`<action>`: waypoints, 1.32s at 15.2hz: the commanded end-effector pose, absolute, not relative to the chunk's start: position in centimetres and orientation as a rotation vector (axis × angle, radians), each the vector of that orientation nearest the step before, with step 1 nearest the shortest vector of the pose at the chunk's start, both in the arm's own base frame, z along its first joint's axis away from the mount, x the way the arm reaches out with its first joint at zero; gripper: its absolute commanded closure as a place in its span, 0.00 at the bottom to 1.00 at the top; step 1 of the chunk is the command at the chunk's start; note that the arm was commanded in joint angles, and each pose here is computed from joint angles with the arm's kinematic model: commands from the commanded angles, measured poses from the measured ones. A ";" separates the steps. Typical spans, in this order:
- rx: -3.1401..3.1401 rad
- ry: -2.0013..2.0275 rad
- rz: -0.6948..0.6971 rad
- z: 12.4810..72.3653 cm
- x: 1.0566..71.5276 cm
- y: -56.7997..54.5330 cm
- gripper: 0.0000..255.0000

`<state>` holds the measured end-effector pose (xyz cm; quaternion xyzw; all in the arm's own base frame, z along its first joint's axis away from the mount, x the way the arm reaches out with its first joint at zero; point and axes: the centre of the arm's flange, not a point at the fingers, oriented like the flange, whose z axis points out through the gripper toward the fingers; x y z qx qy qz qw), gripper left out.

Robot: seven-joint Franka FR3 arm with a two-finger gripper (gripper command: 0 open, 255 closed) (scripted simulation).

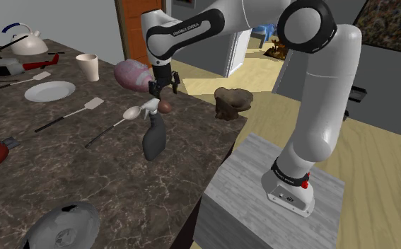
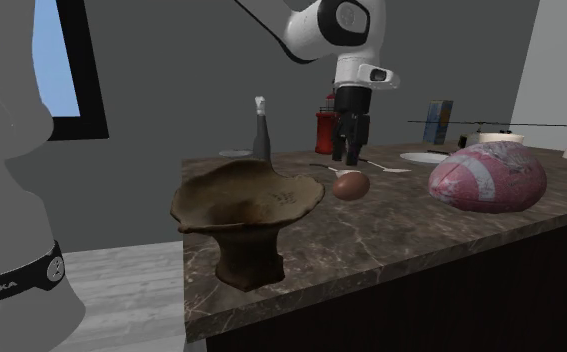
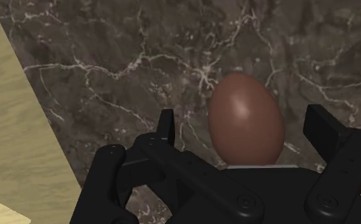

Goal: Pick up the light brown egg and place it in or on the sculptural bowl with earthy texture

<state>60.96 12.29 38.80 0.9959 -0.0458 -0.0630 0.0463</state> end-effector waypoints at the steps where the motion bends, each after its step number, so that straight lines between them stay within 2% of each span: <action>1: 3.037 -0.152 -0.181 37.8 63.2 12.8 0.00; 4: 3.033 -0.164 -0.170 36.6 65.9 13.5 0.00; 11: 3.033 -0.164 -0.170 32.7 65.4 13.1 0.00; 19: 3.033 -0.164 -0.170 32.7 65.4 13.1 0.00; 20: 3.033 -0.164 -0.170 32.7 65.4 13.1 1.00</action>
